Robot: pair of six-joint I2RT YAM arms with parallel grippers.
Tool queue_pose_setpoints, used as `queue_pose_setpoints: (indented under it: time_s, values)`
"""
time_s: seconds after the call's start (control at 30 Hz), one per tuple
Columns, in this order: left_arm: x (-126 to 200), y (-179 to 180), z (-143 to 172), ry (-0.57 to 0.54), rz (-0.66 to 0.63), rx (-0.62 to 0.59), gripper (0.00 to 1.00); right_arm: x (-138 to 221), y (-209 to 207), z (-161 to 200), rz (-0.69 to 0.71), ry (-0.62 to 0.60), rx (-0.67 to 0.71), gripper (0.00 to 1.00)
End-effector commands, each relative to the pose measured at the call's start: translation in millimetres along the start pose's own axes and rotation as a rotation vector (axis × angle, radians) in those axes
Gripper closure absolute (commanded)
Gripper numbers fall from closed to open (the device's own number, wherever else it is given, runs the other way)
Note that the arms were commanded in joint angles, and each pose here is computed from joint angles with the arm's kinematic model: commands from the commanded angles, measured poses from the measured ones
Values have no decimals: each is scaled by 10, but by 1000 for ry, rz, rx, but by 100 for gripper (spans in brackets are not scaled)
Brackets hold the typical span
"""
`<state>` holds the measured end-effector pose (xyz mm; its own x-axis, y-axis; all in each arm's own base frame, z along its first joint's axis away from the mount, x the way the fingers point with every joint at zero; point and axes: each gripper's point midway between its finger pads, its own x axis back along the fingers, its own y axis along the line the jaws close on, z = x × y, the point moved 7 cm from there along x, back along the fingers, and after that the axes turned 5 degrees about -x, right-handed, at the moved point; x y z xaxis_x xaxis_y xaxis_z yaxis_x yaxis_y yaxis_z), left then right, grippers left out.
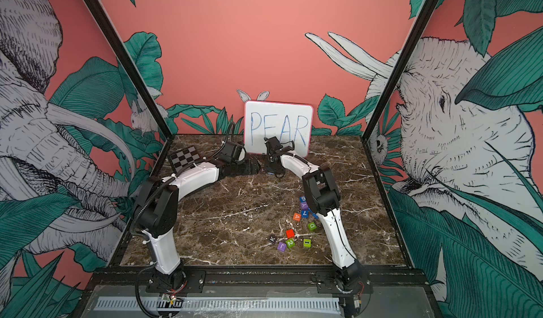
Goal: Spell the uppercase word “pear” with letter blocks
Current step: Place the letter block at the center of the board.
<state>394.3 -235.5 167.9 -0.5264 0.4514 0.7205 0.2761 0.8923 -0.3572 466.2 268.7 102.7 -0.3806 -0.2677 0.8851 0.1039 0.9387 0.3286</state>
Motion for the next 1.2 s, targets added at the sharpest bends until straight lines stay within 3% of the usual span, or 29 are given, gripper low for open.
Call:
queue_pose_setpoints:
  time_s: [0.0, 0.6, 0.93, 1.17]
  values:
    - [213, -50, -107, -55, 17, 8, 1, -134, -76, 37, 20, 15, -24, 65]
    - [264, -53, -97, -63, 18, 9, 1, -76, -55, 25, 9, 12, -33, 60]
    - [312, -79, -99, -70, 32, 5, 1, 243, 29, -53, -22, -27, -25, 55]
    - [394, -75, 38, -48, 32, -4, 1, 560, 83, 18, -58, -54, 60, 49]
